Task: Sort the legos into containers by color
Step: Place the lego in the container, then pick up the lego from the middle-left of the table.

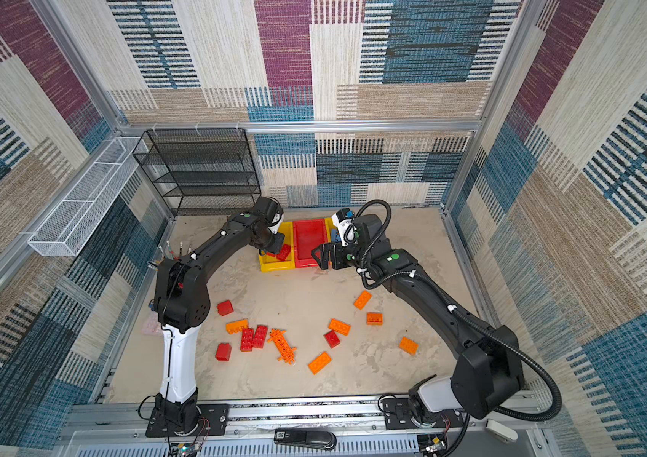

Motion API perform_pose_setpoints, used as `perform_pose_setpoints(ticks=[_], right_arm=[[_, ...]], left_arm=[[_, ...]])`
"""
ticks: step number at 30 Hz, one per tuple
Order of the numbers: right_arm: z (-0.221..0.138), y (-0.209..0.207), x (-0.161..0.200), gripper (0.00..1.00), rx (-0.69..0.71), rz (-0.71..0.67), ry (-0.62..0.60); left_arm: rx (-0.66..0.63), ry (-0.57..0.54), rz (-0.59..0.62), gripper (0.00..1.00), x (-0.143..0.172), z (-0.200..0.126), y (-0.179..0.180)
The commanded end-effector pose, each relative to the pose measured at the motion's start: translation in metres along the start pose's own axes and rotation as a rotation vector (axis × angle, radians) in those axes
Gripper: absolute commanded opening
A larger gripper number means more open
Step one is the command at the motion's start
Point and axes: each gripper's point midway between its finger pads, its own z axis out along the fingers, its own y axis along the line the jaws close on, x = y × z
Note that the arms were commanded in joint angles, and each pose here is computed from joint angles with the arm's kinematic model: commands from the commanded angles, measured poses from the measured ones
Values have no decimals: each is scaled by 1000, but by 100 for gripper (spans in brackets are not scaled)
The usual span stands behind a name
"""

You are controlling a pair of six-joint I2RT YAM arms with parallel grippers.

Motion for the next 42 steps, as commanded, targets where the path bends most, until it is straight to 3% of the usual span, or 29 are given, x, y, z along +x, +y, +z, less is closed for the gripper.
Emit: perform_pose_setpoints(ticks=[1, 5, 11, 16, 21, 25, 36, 42], right_arm=[[7, 2, -5, 99, -5, -19, -4], [13, -6, -4, 99, 31, -18, 4], [15, -7, -5, 99, 34, -14, 1], [8, -18, 2, 99, 105, -20, 15], [-4, -23, 19, 99, 130, -7, 30], [-12, -15, 32, 99, 102, 8, 26], [-13, 23, 51, 99, 17, -29, 34], [-10, 42, 60, 99, -10, -52, 48]], left_arm=[[25, 20, -33, 19, -3, 8, 4], [47, 14, -41, 26, -14, 20, 5], [37, 17, -41, 61, -22, 25, 8], [64, -8, -65, 66, -25, 3, 3], [72, -61, -128, 66, -15, -40, -1], [45, -102, -215, 64, 14, -74, 4], [-217, -42, -507, 62, 175, -110, 50], [-146, -40, -598, 61, 204, -110, 39]])
